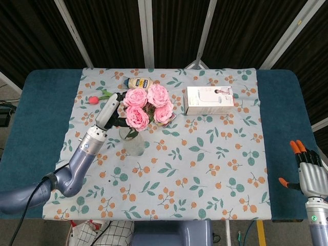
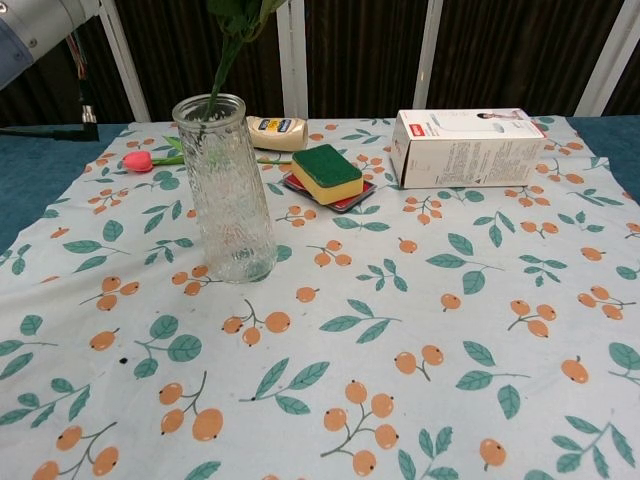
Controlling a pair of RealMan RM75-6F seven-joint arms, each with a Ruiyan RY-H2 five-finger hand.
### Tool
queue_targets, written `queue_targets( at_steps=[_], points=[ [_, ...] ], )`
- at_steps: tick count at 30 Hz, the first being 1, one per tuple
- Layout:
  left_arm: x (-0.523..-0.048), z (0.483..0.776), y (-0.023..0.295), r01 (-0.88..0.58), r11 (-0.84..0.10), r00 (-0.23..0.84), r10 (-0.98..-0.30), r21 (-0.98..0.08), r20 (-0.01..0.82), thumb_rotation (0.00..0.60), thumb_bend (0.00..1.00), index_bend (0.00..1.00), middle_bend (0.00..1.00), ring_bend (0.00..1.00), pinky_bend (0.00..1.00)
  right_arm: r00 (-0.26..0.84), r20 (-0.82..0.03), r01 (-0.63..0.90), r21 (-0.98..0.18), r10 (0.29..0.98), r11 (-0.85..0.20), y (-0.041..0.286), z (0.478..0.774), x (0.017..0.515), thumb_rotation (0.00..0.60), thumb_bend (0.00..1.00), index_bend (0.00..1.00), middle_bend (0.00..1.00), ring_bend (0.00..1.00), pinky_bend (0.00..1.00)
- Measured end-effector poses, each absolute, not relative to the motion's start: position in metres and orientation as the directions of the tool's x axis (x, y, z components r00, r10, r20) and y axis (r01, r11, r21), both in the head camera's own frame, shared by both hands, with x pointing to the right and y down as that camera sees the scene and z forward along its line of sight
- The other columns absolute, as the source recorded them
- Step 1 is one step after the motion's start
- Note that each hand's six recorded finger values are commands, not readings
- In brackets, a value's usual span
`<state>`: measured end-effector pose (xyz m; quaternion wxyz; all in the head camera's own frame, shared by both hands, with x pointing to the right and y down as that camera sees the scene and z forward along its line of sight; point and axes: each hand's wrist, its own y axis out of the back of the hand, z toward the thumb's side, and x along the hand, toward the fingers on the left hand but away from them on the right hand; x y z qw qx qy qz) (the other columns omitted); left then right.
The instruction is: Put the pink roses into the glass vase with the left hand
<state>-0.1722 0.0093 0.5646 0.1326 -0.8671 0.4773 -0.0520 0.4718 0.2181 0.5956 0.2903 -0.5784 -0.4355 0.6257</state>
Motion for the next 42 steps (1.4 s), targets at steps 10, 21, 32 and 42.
queue_targets(
  at_steps=[10,21,32,42],
  points=[
    [-0.192,0.579,0.018,-0.83,-0.503,0.524,-0.852,-0.241,-0.024,0.6,0.36,0.36,0.36,0.32,0.52,-0.151,-0.469,0.142,-0.882,0.87,-0.45,0.22,0.595,0.468,0.6,0.07,0.0,0.0,0.08,0.0],
    [-0.217,0.589,0.027,-0.778,-0.565,0.572,-0.818,-0.275,0.063,0.6,0.25,0.11,0.16,0.1,0.3,-0.141,-0.476,0.143,-0.878,0.868,-0.458,0.22,0.597,0.464,0.6,0.07,0.0,0.0,0.08,0.0],
    [-0.262,0.581,0.038,-0.694,-0.633,0.613,-0.77,-0.343,0.179,0.6,0.2,0.0,0.06,0.0,0.2,-0.127,-0.479,0.143,-0.875,0.869,-0.462,0.222,0.598,0.458,0.6,0.07,0.0,0.0,0.08,0.0],
    [-0.335,0.568,0.06,-0.576,-0.632,0.541,-0.771,-0.519,0.338,0.6,0.24,0.01,0.06,0.0,0.12,-0.112,-0.476,0.157,-0.876,0.872,-0.457,0.222,0.595,0.452,0.6,0.07,0.0,0.0,0.08,0.0]
  ],
)
